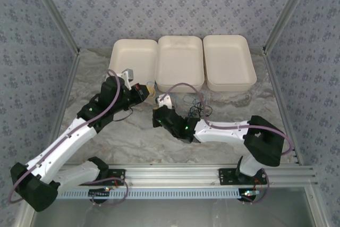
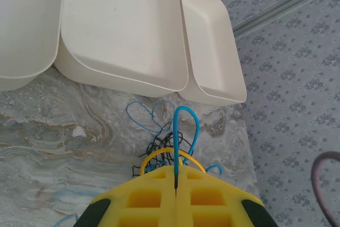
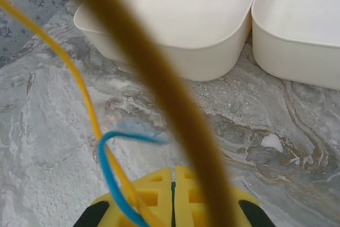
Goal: Untangle the cables
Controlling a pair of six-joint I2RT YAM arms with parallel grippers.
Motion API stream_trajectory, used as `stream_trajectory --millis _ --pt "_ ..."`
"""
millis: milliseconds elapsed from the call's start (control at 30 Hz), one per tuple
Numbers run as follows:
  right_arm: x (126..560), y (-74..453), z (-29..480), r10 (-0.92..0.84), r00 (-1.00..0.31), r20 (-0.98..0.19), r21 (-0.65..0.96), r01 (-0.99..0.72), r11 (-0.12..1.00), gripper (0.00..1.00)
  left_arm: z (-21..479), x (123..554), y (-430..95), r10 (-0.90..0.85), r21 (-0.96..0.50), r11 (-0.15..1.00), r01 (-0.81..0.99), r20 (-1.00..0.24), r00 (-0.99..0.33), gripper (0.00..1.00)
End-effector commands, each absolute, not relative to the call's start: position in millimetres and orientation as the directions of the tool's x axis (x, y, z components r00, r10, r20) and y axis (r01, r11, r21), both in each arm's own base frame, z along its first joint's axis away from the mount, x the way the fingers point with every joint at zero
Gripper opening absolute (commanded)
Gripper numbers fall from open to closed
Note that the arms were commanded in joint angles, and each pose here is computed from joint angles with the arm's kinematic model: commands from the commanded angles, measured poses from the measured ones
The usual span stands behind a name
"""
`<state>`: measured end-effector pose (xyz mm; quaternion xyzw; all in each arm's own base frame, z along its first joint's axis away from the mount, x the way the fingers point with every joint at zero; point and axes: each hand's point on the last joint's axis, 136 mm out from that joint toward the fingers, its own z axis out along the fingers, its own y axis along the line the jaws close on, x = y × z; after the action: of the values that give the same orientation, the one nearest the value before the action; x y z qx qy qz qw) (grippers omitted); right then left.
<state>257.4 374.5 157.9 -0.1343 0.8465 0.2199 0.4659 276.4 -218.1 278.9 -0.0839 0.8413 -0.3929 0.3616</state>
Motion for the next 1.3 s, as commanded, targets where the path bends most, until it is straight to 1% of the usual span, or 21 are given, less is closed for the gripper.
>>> stream_trajectory --millis 0,267,467,600,733,833,967,1067,1200,1233,1267 --pt "245 367 166 -0.005 -0.541 -0.841 0.278 -0.441 0.853 0.0 306 288 -213 -0.444 -0.708 0.687 0.16 -0.585 -0.679 0.0" --pt "201 341 167 -0.039 -0.611 -0.791 0.355 -0.51 0.784 0.0 318 316 -208 -0.445 -0.681 0.719 0.14 -0.606 -0.66 0.0" --pt "186 321 174 -0.021 -0.646 -0.763 0.411 -0.51 0.756 0.0 320 335 -207 -0.434 -0.649 0.75 0.129 -0.629 -0.644 0.0" --pt "179 301 178 -0.036 -0.659 -0.751 0.402 -0.5 0.767 0.0 309 349 -188 -0.442 -0.597 0.8 0.052 -0.647 -0.621 0.0" --pt "182 260 175 -0.007 -0.67 -0.742 0.371 -0.419 0.829 0.0 294 357 -170 -0.46 -0.579 0.816 -0.011 -0.636 -0.62 0.0" --pt "190 221 184 0.077 -0.655 -0.752 0.384 -0.339 0.859 0.0 275 352 -167 -0.464 -0.575 0.817 -0.043 -0.612 -0.641 0.0" --pt "202 181 220 0.21 -0.628 -0.75 0.474 -0.287 0.833 0.0 237 339 -164 -0.484 -0.583 0.807 -0.095 -0.56 -0.672 0.0" --pt "212 163 241 0.255 -0.631 -0.733 0.505 -0.253 0.825 0.0 214 323 -172 -0.476 -0.599 0.795 -0.092 -0.522 -0.708 0.0" --pt "227 156 262 0.298 -0.622 -0.724 0.543 -0.248 0.802 0.0 177 299 -184 -0.452 -0.597 0.797 -0.097 -0.481 -0.752 0.0" --pt "230 155 265 0.307 -0.626 -0.717 0.556 -0.248 0.793 0.0 167 294 -186 -0.448 -0.596 0.796 -0.1 -0.47 -0.76 0.01" --pt "233 155 269 0.315 -0.626 -0.713 0.565 -0.248 0.787 0.0 159 291 -187 -0.442 -0.595 0.797 -0.099 -0.465 -0.767 0.08"
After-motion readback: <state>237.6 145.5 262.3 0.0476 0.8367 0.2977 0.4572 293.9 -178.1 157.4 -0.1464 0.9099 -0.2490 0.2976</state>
